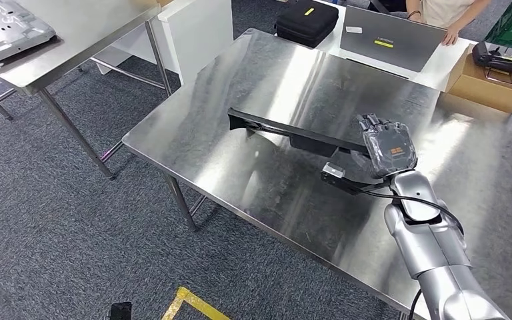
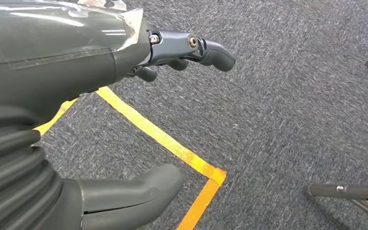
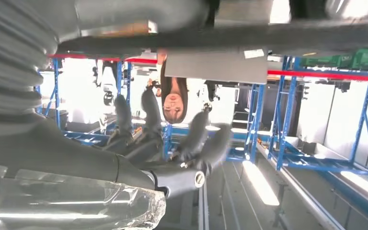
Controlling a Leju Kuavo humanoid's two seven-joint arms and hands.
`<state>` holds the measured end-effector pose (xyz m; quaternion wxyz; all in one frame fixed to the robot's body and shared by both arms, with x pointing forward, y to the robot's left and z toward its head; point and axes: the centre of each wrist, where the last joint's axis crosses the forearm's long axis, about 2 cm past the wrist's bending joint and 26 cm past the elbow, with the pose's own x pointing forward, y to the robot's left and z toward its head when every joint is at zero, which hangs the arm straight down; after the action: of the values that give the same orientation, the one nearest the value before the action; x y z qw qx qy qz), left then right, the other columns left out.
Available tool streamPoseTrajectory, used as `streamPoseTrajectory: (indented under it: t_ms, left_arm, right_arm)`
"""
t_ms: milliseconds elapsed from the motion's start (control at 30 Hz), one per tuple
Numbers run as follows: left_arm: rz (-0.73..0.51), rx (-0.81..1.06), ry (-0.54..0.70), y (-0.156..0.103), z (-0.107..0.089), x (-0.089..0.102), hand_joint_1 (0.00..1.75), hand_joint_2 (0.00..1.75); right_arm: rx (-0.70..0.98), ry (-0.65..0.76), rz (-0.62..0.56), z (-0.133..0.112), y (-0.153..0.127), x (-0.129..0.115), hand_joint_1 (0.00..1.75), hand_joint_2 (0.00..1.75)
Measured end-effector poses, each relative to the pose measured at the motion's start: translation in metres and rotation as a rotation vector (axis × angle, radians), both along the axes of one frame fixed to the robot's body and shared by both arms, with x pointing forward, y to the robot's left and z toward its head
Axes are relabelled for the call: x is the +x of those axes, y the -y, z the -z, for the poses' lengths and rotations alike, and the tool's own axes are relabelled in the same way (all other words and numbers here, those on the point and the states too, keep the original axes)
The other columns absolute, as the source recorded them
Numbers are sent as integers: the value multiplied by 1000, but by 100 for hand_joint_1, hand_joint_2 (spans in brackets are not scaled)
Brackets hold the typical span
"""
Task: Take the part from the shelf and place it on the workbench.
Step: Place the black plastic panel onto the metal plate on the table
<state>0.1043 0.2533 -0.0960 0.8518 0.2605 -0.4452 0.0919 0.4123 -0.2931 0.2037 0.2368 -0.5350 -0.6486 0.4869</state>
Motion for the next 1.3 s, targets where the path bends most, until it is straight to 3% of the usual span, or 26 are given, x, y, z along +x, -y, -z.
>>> streamPoseTrajectory:
  t_ms: [67, 633, 767, 1300]
  left_arm:
    - [2, -4, -1, 0, 0, -1, 0, 0]
    - [20, -26, -2, 0, 1, -3, 0, 0]
    - [24, -26, -3, 0, 1, -3, 0, 0]
    - [14, -24, -13, -2, 2, -6, 0, 0]
  right_arm:
    - [-1, -6, -3, 2, -3, 0, 0, 0]
    - [-4, -23, 8, 8, -5, -3, 0, 0]
    - [6, -78, 16, 10, -2, -3, 0, 175]
    - [245, -434, 0, -7, 42, 19, 0, 175]
